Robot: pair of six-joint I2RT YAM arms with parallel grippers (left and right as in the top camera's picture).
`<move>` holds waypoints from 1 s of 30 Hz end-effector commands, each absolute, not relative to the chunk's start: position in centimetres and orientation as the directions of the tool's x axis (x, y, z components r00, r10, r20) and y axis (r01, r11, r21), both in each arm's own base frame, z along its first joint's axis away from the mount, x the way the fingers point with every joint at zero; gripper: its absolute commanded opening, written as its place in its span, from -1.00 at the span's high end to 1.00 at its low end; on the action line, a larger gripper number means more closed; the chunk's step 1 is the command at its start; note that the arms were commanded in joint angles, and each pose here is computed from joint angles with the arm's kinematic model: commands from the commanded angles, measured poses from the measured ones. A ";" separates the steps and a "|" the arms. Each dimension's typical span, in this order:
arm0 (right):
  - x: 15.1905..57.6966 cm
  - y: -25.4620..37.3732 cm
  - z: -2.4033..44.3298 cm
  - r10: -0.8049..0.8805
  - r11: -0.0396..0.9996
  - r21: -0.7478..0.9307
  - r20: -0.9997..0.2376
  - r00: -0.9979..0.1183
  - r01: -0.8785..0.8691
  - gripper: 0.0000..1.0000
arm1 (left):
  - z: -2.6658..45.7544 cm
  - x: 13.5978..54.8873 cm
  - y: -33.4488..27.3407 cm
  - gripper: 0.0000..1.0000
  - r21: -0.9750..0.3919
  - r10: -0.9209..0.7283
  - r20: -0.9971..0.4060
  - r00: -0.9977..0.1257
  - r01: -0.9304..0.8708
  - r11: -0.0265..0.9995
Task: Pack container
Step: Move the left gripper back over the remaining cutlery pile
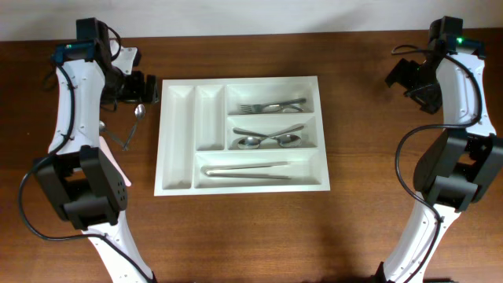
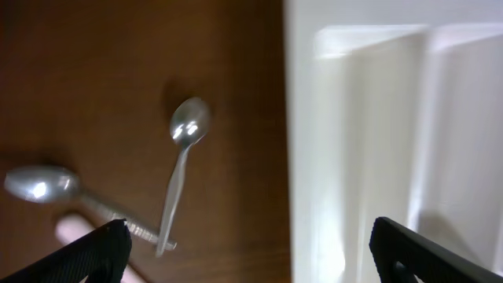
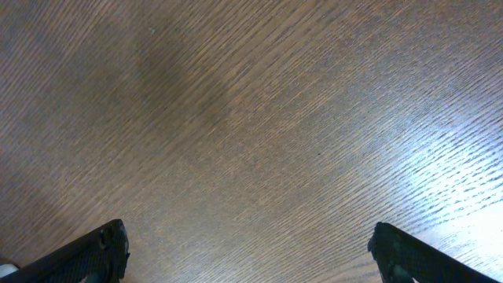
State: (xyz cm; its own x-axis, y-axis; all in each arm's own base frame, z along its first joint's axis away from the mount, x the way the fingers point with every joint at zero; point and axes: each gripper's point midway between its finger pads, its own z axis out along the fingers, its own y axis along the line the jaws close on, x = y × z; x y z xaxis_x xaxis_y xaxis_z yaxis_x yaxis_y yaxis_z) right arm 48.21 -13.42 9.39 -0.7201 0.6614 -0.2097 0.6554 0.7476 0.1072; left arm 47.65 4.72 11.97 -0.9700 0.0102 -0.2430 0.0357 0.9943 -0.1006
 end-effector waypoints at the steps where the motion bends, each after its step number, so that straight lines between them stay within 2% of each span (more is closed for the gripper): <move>1: 48.7 -13.6 10.5 0.657 0.751 0.124 -0.237 -0.716 0.649 -0.98 | 8.8 45.4 8.6 -0.99 0.010 -0.195 -0.133 -0.972 -0.198 0.980; 5: 48.7 -13.7 10.5 0.657 0.751 0.124 -0.237 -0.715 0.649 -0.98 | 5.9 42.4 10.9 -0.98 0.088 -0.420 -0.056 -0.906 -0.424 0.902; 11: 48.7 -13.7 10.5 0.657 0.751 0.124 -0.237 -0.715 0.649 -0.98 | 2.7 39.3 12.0 -0.99 0.164 -0.601 -0.013 -0.799 -0.594 0.787; 21: 48.7 -13.7 10.5 0.657 0.751 0.124 -0.237 -0.715 0.649 -0.98 | 2.5 38.9 12.8 -0.94 0.199 -0.768 -0.079 -0.636 -0.765 0.612; 30: 48.7 -13.6 10.5 0.657 0.751 0.124 -0.237 -0.715 0.649 -0.98 | 1.9 39.9 14.6 -0.94 0.160 -0.772 -0.129 -0.622 -0.781 0.603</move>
State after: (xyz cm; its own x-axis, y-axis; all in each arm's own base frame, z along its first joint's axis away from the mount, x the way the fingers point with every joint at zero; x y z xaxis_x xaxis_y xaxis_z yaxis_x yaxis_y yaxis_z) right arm 48.21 -13.42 9.39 -0.7199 0.6617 -0.2097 0.6557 0.7473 0.1073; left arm 40.74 13.29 2.67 -0.6464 -0.7523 -0.1274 -0.7627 0.6325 0.1350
